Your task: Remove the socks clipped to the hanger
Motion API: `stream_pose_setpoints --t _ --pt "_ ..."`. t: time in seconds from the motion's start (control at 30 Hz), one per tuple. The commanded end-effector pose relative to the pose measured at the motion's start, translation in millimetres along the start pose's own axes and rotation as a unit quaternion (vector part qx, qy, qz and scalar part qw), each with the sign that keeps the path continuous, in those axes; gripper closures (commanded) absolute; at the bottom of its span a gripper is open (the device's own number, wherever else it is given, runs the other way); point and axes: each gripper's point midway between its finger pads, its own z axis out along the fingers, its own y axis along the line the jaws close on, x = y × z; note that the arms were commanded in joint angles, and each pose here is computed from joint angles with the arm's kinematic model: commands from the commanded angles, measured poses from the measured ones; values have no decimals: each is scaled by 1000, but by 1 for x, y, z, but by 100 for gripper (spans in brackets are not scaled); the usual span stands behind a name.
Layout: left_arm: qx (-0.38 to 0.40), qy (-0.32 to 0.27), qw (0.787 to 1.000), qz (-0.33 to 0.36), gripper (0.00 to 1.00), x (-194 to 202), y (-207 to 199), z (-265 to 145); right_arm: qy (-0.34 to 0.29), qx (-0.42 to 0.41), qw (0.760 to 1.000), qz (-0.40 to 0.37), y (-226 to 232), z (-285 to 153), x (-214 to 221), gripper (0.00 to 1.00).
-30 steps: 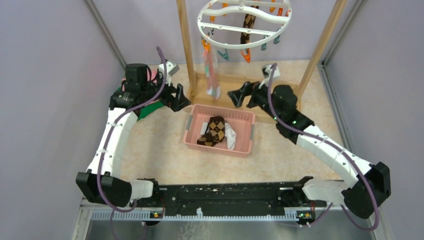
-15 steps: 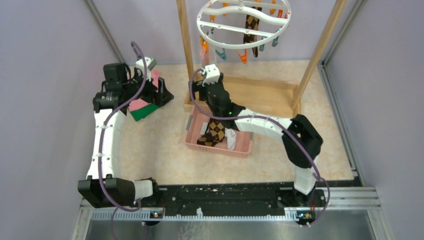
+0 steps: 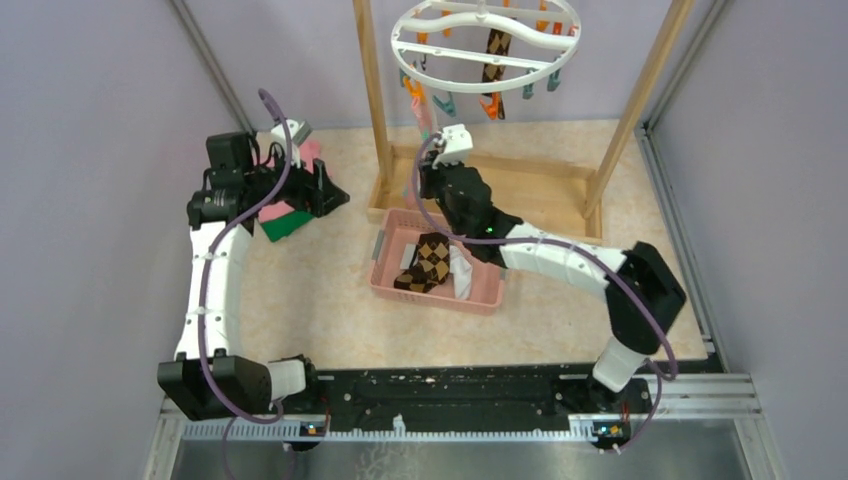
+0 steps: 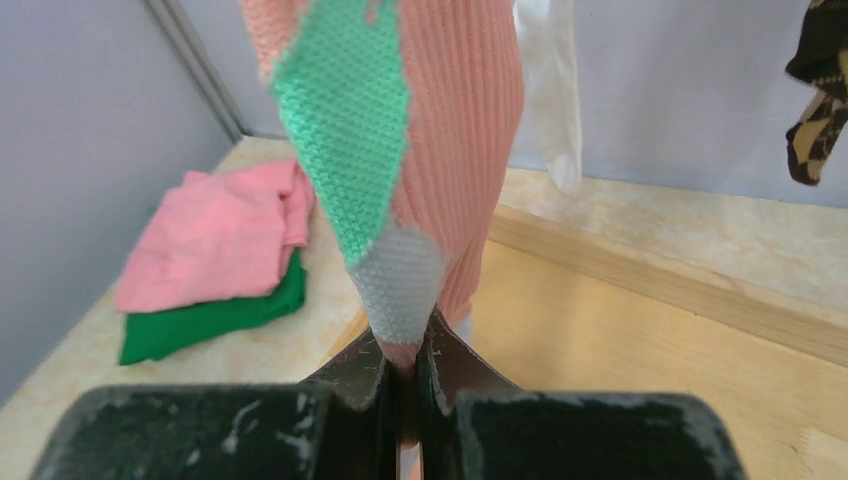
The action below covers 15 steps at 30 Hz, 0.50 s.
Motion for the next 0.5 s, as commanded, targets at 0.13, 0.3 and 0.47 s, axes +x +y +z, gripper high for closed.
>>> stream_pose_setpoints --t 0.13,0.3,0.47 --pt "51 -56 997 33 22 -20 -26 -8 -30 -67 988 134 -39 -62 -75 100" --pt "90 -61 994 29 3 -24 -48 -4 -23 -68 987 145 -66 -100 -83 100" --pt "124 -58 989 63 1 -20 -83 2 4 -85 983 163 -79 -121 -67 100"
